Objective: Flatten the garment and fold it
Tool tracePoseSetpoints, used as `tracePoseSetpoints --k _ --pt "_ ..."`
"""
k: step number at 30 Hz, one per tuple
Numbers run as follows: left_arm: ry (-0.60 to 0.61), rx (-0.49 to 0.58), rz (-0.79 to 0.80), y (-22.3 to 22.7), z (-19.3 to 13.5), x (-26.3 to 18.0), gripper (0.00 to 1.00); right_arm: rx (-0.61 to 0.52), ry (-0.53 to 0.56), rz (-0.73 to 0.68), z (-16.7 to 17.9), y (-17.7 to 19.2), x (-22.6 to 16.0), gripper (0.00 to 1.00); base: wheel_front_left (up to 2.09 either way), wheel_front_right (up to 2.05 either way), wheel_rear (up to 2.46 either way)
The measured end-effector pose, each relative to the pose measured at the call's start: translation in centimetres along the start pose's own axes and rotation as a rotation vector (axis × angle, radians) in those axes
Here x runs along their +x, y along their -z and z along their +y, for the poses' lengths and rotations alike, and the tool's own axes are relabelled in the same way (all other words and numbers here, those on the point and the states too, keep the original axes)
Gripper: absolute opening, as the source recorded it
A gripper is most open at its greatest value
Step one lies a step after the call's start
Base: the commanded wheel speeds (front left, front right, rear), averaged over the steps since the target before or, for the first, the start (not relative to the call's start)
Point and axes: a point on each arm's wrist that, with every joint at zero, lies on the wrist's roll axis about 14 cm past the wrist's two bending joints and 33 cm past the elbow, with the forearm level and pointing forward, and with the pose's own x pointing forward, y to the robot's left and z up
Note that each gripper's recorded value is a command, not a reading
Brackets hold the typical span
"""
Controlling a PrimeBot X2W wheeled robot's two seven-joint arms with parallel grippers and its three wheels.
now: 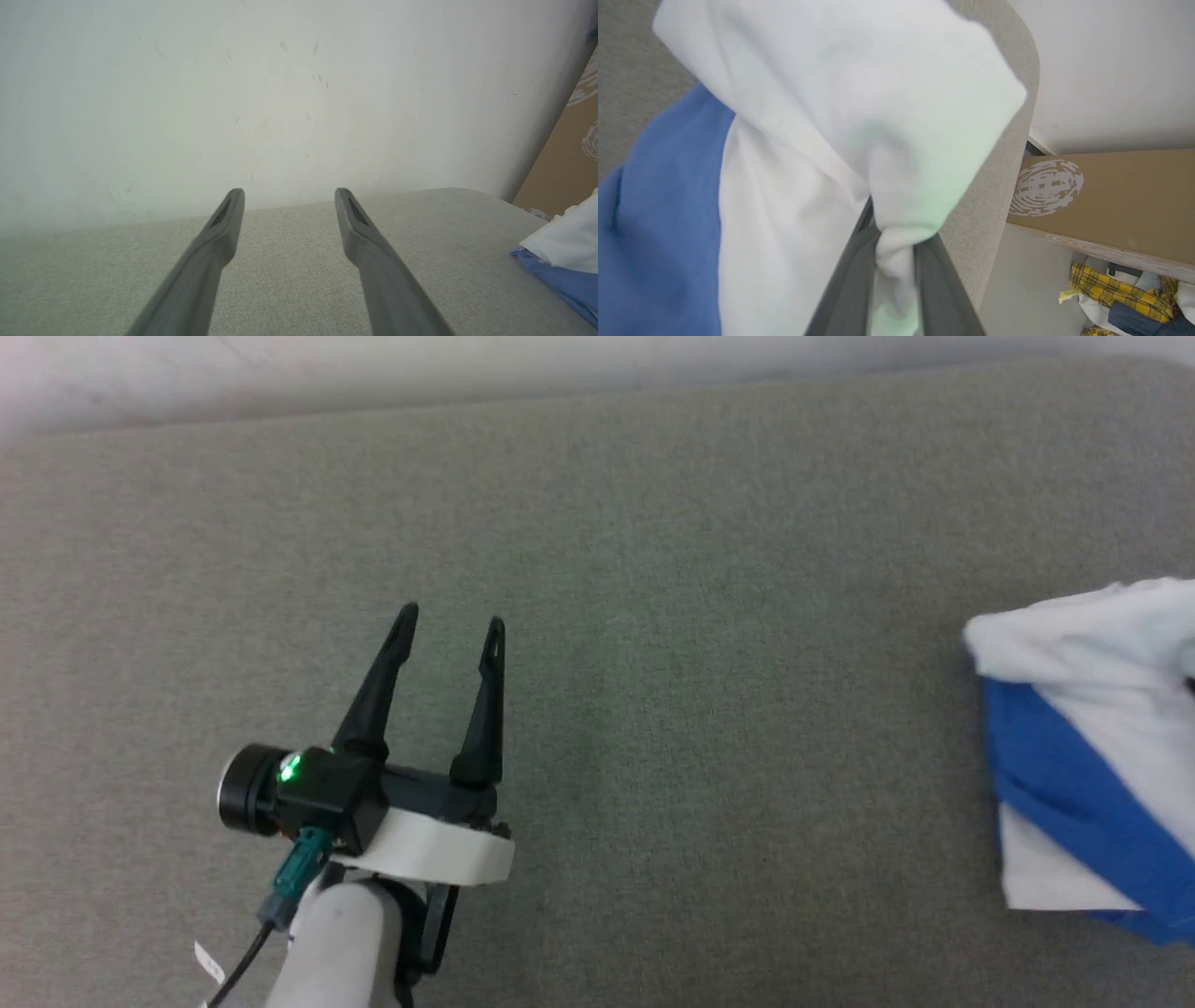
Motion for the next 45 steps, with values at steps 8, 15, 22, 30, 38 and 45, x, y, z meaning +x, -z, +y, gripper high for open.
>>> tracePoseSetpoints --k 8,15,22,30,38,45 --pt "0.039 -0.018 0.043 3.7 -0.3 2.7 1.00 0.077 0.120 0.139 -5.5 6.2 2.8 0.00 0.00 0.00 0.00" --pt "0.043 -0.032 0.102 7.3 0.3 3.5 1.00 0.112 0.226 0.208 -9.2 9.9 4.9 0.00 0.00 0.00 0.00" --pt "0.026 -0.029 0.155 9.7 1.2 3.1 1.00 0.049 0.280 0.236 -10.8 11.3 7.0 0.00 0.00 0.00 0.00" --pt "0.008 -0.014 0.156 9.1 1.9 2.7 1.00 0.072 0.301 0.215 -10.6 11.4 7.8 1.00 0.00 0.00 0.00" --pt "-0.036 -0.014 0.133 6.2 2.1 0.7 1.00 0.081 0.337 0.056 -12.0 6.7 5.3 1.00 0.00 0.00 0.00" --pt "-0.083 0.014 0.076 2.1 2.6 -1.8 1.00 0.066 0.346 -0.304 -12.1 -3.3 0.7 1.00 0.00 0.00 0.00"
